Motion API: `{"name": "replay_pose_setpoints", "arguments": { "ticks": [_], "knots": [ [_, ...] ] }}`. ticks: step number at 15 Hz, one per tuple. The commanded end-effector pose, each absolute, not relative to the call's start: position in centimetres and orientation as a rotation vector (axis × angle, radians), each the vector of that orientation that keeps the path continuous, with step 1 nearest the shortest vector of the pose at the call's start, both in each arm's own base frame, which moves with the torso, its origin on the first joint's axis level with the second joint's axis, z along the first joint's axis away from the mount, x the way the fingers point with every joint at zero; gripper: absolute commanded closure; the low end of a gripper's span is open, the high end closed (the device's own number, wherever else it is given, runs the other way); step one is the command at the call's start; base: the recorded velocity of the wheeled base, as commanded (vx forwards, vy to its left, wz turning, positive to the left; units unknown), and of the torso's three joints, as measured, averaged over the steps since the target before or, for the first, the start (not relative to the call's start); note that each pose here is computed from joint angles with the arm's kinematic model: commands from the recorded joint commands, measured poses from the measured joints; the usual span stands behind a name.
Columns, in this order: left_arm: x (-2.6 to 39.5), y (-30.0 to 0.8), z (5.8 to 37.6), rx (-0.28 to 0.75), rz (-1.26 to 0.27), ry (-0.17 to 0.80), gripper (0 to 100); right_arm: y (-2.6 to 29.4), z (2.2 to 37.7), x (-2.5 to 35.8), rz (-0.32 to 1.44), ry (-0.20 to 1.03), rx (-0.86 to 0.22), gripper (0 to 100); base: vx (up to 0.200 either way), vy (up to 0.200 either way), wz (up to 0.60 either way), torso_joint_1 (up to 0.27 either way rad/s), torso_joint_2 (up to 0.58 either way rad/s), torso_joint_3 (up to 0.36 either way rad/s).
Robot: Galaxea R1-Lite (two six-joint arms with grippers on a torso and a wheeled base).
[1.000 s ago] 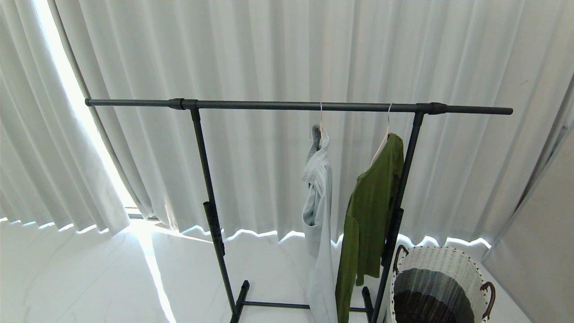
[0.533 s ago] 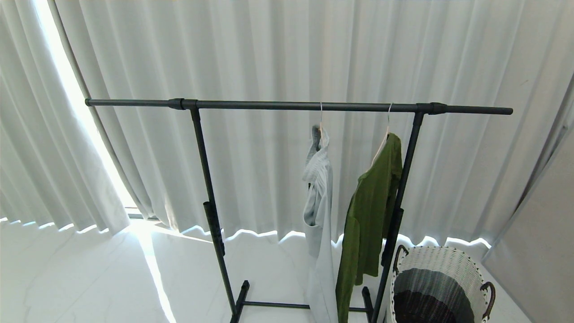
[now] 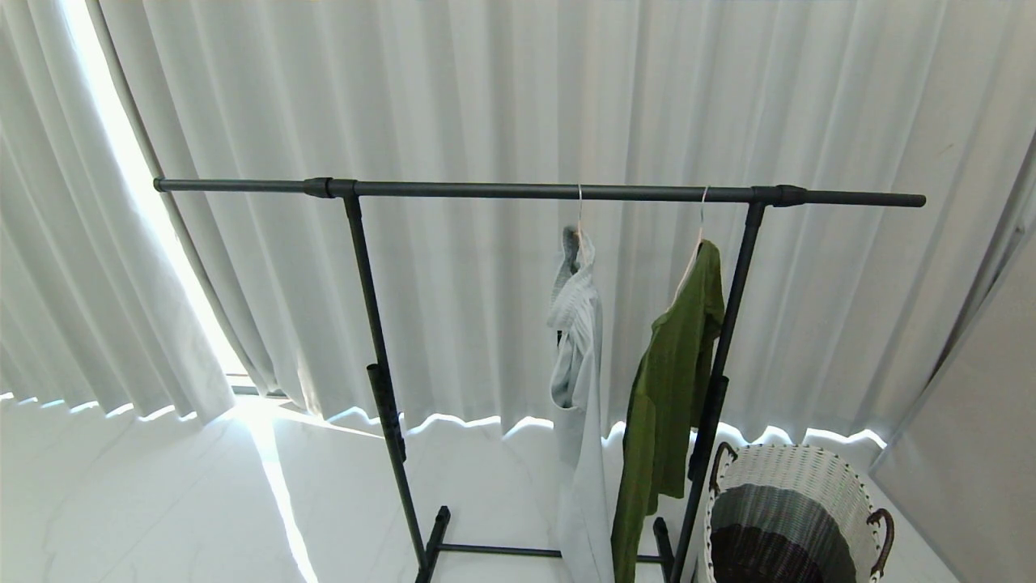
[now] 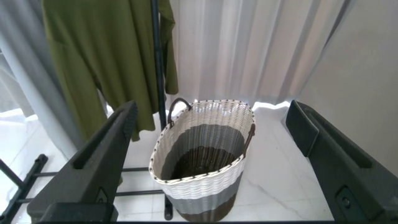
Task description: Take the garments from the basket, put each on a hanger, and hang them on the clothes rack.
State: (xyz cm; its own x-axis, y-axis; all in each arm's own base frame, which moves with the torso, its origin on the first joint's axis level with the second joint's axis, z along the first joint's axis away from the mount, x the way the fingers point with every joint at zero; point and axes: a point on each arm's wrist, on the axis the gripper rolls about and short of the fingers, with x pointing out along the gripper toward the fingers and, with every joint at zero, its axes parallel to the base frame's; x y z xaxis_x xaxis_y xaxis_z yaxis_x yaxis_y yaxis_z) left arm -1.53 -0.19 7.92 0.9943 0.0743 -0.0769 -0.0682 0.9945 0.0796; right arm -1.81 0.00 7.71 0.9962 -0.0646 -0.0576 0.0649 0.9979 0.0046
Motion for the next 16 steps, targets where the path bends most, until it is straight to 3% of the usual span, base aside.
{"name": "replay_pose_setpoints", "arguments": {
  "ticks": [1,16],
  "knots": [
    [-1.51,-0.19,7.92,0.077,0.072,0.081,0,0.00,7.72,-1.80,-0.065,0.058,0.006,0,0.000,0.000,0.00,0.000,0.00,0.000],
    [-1.51,-0.19,7.92,0.075,0.072,0.081,0,0.00,7.72,-1.80,-0.065,0.058,0.006,0,0.000,0.000,0.00,0.000,0.00,0.000]
  ]
}}
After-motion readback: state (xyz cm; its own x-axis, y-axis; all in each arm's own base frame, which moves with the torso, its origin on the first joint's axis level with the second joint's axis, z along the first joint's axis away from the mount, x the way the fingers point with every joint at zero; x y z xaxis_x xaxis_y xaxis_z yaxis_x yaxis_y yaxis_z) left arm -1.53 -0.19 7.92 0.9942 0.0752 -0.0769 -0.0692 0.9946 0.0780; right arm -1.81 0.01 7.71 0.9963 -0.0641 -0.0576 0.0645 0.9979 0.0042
